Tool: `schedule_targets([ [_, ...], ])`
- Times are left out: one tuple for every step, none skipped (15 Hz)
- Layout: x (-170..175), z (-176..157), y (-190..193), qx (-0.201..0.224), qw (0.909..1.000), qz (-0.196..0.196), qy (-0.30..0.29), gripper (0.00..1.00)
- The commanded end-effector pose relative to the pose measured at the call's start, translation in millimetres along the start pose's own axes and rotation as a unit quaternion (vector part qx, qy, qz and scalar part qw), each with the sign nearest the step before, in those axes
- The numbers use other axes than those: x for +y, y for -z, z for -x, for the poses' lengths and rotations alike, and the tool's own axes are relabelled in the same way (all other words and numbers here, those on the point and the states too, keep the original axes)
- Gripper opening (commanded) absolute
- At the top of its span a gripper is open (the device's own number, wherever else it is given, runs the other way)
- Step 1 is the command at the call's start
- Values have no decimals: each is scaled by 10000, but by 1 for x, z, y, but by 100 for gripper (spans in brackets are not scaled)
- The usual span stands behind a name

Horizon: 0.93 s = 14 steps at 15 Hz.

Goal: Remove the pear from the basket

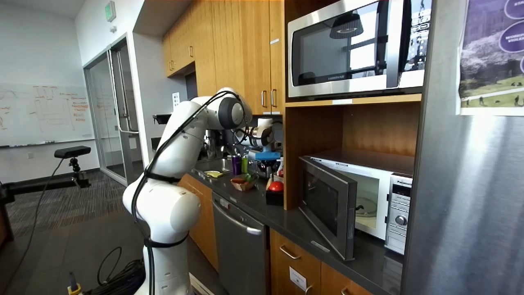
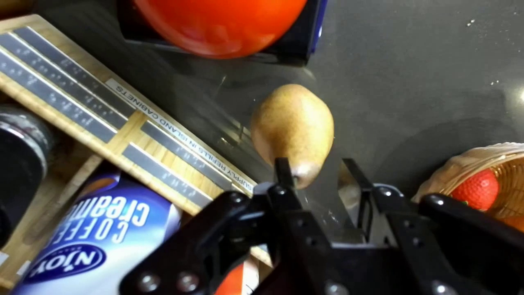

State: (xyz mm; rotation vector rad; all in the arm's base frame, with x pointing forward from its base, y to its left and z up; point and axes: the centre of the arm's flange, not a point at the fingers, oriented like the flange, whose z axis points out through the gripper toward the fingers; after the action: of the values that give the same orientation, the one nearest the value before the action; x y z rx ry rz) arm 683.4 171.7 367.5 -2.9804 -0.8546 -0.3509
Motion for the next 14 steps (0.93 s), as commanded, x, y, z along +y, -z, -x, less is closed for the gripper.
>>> schedule_targets([
  [-4, -2, 15, 34, 9998, 208, 3, 69],
  [-5, -3, 18, 58, 9997, 252, 20, 75],
  [-7, -3, 21, 80, 9996, 285, 36, 83],
  [-8, -3, 25, 107, 9994, 328, 45, 88],
  [-10, -3, 28, 127, 9992, 364, 45, 96],
  [-11, -3, 32, 141, 9991, 391, 51, 99],
  [-13, -2, 35, 150, 9990, 411, 37, 100],
  [-13, -2, 37, 155, 9990, 423, 3, 100],
  [-13, 1, 39, 150, 9990, 420, -27, 100],
  [-13, 2, 40, 138, 9990, 411, -58, 100],
  [-13, 6, 41, 105, 9990, 407, -117, 100],
  [-13, 10, 42, 50, 9991, 389, -180, 100],
  [-15, 15, 42, -74, 9989, 368, -287, 100],
  [-16, 20, 41, -167, 9986, 344, -374, 100],
])
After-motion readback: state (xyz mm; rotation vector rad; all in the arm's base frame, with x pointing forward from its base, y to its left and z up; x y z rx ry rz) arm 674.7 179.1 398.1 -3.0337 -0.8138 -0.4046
